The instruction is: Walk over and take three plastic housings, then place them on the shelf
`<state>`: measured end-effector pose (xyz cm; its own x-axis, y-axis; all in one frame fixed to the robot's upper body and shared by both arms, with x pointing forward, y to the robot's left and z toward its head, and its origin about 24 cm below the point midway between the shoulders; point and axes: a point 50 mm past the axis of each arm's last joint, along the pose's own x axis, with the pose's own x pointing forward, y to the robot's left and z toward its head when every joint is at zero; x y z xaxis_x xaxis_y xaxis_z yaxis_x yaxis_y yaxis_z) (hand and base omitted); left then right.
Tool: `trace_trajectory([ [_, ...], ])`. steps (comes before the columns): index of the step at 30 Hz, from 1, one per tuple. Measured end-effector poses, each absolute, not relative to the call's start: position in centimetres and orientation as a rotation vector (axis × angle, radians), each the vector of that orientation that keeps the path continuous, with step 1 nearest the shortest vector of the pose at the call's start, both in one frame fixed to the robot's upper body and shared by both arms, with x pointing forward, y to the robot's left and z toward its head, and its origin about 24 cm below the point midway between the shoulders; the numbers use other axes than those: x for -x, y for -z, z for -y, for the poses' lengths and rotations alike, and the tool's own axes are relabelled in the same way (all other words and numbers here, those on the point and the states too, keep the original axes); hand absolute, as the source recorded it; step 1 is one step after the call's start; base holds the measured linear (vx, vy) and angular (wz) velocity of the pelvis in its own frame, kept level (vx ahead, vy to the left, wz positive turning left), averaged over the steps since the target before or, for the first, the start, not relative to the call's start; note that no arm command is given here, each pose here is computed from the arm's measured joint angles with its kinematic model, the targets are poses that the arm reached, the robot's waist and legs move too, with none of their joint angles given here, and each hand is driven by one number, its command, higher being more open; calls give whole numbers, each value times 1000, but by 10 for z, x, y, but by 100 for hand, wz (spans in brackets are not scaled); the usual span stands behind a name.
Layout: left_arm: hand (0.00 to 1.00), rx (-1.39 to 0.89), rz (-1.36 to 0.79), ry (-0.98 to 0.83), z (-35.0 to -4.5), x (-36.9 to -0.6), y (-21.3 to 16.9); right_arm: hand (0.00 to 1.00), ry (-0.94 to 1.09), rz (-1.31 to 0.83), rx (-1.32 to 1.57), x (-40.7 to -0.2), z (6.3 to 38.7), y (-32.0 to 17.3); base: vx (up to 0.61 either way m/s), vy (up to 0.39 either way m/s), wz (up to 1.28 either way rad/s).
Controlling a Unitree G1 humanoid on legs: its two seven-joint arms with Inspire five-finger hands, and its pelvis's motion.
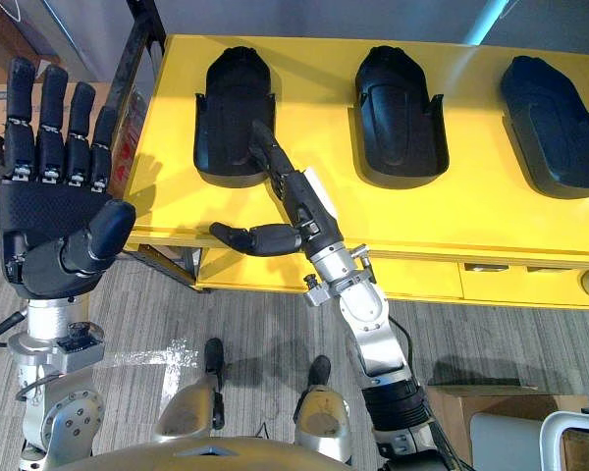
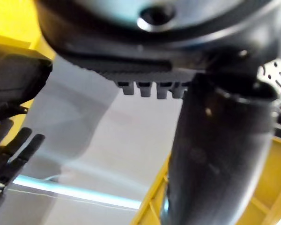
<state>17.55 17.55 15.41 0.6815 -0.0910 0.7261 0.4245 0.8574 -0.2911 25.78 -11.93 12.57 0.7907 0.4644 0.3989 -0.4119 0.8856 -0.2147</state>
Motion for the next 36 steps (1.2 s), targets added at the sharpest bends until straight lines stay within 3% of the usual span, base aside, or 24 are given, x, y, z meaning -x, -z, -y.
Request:
trace_trajectory([
  [36, 100, 496, 746, 300, -171, -176, -150, 100, -401, 409, 70, -268, 110, -121, -5, -2, 1],
])
